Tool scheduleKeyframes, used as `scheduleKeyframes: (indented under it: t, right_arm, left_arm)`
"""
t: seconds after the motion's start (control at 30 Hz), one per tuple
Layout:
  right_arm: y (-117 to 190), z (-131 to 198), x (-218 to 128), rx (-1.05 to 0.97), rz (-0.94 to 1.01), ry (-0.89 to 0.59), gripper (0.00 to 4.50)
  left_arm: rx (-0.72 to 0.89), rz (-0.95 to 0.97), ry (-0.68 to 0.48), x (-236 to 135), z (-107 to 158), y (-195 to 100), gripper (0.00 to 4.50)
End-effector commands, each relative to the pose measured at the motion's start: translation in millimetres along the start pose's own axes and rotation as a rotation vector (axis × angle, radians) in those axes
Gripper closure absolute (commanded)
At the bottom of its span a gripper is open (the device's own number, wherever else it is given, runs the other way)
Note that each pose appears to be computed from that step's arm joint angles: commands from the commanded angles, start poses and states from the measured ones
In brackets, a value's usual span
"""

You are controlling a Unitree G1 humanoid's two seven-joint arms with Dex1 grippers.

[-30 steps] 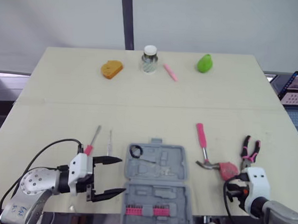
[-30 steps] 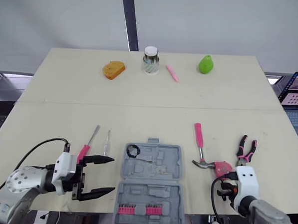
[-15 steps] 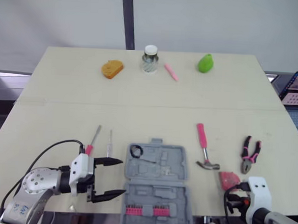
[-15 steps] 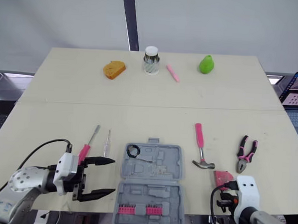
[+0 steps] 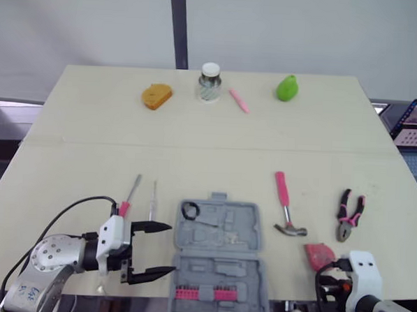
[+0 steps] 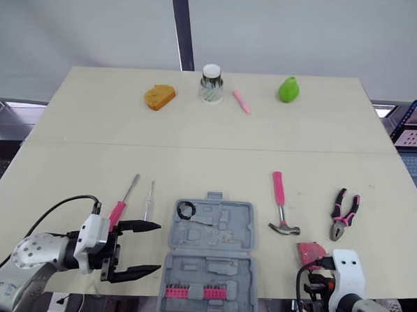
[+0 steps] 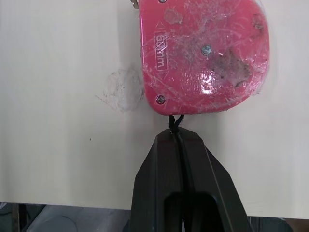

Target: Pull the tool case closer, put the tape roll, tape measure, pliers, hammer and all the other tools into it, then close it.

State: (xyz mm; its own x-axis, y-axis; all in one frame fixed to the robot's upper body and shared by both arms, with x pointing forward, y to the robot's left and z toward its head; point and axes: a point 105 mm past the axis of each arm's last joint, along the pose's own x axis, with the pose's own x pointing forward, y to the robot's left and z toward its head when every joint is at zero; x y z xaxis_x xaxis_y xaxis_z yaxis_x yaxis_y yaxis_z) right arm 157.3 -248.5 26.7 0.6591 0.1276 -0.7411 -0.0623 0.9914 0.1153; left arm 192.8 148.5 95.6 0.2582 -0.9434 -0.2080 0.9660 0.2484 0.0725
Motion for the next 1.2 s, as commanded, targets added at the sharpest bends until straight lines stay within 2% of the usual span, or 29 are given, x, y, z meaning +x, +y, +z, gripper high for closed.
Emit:
scheduleKeyframes:
  t: [0.03,0.43,0.53,0.63,0.77,0.8,0.87,1.03,1.2]
  right_arm:
    - [6,-2,-4,0.002,0.017,-0.001,4.49]
    - [6,-3,-2,0.002,0.026,0.008,4.49]
    - [5,-5,-5,0.011,0.041,0.034,3.64]
    - [5,-3,-14,0.022,0.072,0.030,2.39]
    - [4,3,-40,0.002,0.176,0.033,0.37]
    - [-4,7,-46,-0.001,0.176,0.029,0.07]
    - [-13,14,-54,-0.009,0.183,0.026,0.07]
    - [-17,25,-65,-0.047,0.248,0.036,0.07]
    - [-26,35,-76,-0.162,0.276,0.010,0.07]
  left_arm:
    - [0.020,-0.016,-0.017,-1,7,-2,0.00]
    - [0.020,-0.015,-0.016,-1,7,-2,0.00]
    - [0.019,-0.015,-0.017,-1,7,-2,0.00]
    - [0.019,-0.013,-0.018,-1,6,-1,0.00]
    - [0.010,-0.021,-0.027,2,6,-5,0.00]
    - [0.012,-0.020,-0.025,2,6,-5,0.00]
    - [0.019,-0.019,-0.021,3,5,-6,0.00]
    - [0.048,-0.010,-0.035,20,27,9,0.00]
    - [0.009,-0.006,-0.028,12,9,2,0.00]
